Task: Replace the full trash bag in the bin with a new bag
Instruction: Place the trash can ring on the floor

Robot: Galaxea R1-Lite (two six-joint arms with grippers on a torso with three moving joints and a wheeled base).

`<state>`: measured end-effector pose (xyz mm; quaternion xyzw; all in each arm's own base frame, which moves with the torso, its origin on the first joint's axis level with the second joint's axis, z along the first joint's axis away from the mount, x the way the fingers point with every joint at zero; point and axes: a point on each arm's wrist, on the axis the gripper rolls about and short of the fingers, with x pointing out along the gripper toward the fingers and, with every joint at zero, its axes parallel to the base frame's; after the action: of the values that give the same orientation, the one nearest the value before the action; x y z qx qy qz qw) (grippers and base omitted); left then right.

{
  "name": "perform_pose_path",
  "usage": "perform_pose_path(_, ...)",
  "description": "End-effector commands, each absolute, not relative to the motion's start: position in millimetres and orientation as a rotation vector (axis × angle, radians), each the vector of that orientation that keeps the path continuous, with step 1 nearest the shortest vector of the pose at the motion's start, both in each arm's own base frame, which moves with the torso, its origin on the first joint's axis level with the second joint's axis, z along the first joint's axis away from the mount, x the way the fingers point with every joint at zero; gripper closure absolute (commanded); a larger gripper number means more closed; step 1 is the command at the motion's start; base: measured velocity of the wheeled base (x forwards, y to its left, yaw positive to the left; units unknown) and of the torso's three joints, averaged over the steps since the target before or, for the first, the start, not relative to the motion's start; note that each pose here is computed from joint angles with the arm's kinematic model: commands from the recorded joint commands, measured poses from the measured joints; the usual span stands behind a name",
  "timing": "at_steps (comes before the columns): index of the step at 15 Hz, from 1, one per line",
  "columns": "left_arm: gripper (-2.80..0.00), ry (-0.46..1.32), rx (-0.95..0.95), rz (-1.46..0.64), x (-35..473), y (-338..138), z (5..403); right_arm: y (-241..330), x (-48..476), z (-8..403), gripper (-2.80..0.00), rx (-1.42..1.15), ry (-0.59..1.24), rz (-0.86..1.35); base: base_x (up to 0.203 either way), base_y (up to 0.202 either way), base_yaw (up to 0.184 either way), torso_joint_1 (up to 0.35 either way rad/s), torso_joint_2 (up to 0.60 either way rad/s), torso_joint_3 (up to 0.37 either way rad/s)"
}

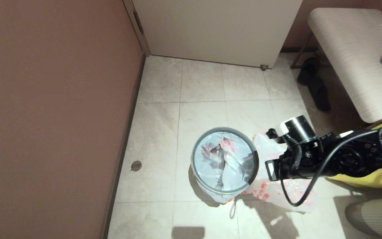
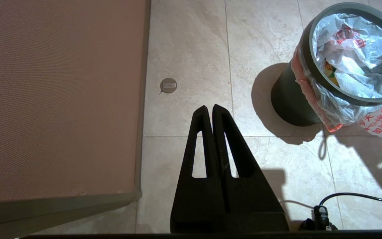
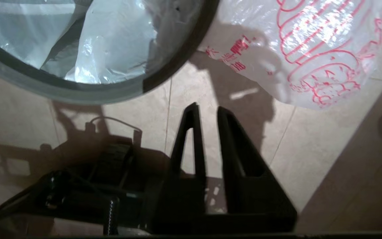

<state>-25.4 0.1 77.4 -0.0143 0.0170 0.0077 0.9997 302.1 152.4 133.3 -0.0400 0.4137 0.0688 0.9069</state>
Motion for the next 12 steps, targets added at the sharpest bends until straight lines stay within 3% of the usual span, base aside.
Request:
perform_pose_path(1,0.0,0.035,-0.029,0.017,-25,0,77,180,316,88,-2.8,-0.148,0.885,0.137,0.0,0.0,0.0,0.0,0.0,0.0)
perform_pose_path(12,0.0,0.035,-0.029,0.016,-25,0,77,190,369,72,-2.8,-0.119,0.777,0.041,0.0,0.0,0.0,0.0,0.0,0.0)
